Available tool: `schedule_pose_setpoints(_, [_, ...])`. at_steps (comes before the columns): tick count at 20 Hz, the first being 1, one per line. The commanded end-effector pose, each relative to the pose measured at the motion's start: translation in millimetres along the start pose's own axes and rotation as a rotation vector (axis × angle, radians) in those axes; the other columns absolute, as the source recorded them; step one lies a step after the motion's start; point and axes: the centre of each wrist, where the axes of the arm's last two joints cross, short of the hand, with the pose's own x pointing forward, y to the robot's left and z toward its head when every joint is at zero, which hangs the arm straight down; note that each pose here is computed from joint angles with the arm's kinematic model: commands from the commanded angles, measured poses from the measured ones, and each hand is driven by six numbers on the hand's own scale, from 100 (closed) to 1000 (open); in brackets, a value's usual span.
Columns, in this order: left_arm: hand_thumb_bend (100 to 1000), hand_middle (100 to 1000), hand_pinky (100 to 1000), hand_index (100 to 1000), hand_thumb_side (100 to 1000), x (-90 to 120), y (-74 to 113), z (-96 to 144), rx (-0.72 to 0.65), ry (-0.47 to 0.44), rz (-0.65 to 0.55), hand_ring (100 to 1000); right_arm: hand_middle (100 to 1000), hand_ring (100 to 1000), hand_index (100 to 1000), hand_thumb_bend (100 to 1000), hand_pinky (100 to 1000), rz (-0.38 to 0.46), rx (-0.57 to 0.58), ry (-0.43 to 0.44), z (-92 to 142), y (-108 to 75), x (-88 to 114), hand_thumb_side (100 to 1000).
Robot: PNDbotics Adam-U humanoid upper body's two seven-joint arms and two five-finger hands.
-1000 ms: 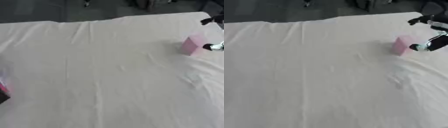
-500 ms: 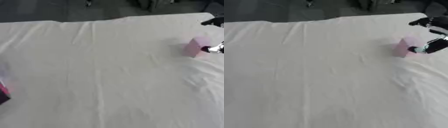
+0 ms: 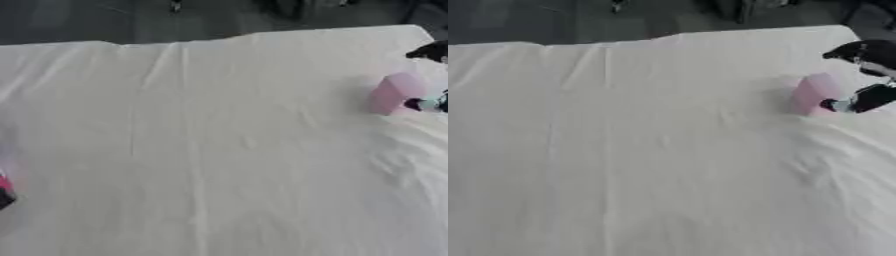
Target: Pick up the objects with one hand, pass them to the other hand, and then place them into the box on the other side of the table.
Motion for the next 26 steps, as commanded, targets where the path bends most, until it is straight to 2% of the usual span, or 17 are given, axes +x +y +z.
schedule_pose_setpoints(1, [198,733,873,749,698,2,17.1,1,0.031,-0.005,-0.049,735,937,983,1000,434,998,0.074,-0.022,0.029,6,-18.3,-8,765])
schedule_pose_setpoints(5, [201,732,872,747,700,0,19.0,2,0.035,0.001,-0.061,735,930,977,1000,434,991,0.114,-0.043,0.026,9,-13.7,-5,765])
schedule_pose_setpoints(13, [208,732,870,742,699,-9,19.4,7,0.023,0.023,-0.084,737,932,977,1000,436,986,0.072,-0.082,0.028,18,-6.8,-11,746])
schedule_pose_setpoints(14, [208,732,870,742,698,-9,19.8,8,0.026,0.026,-0.084,737,932,978,1000,439,985,0.064,-0.086,0.032,19,-6.7,-12,688])
schedule_pose_setpoints(17, [198,734,871,743,698,-11,20.1,9,0.031,0.031,-0.081,739,923,981,1000,425,981,-0.003,-0.099,0.033,21,-4.7,-15,267])
schedule_pose_setpoints(18, [193,734,873,743,698,-12,19.8,9,0.029,0.03,-0.082,740,916,981,1000,419,977,-0.038,-0.097,0.028,21,-3.8,-17,217])
schedule_pose_setpoints(19, [189,735,873,743,699,-12,19.1,9,0.026,0.028,-0.084,740,909,980,1000,436,973,-0.076,-0.097,0.023,22,-3.5,-19,282])
schedule_pose_setpoints(20, [210,735,874,744,683,-12,18.3,9,0.021,0.027,-0.086,741,903,982,1000,483,970,-0.115,-0.099,0.018,23,-3.3,-20,392])
schedule_pose_setpoints(22, [187,736,874,744,700,-13,16.7,10,0.012,0.027,-0.091,742,893,982,1000,533,965,-0.194,-0.106,0.008,25,-2.7,-22,425])
schedule_pose_setpoints(25, [185,736,875,744,696,-15,15.8,11,0.005,0.031,-0.1,742,874,979,981,394,955,-0.305,-0.107,0.0,28,-0.3,-25,474])
schedule_pose_setpoints(26, [185,736,875,743,694,-15,15.7,11,0.005,0.031,-0.102,742,872,978,979,384,955,-0.336,-0.107,0.001,28,0.0,-26,481])
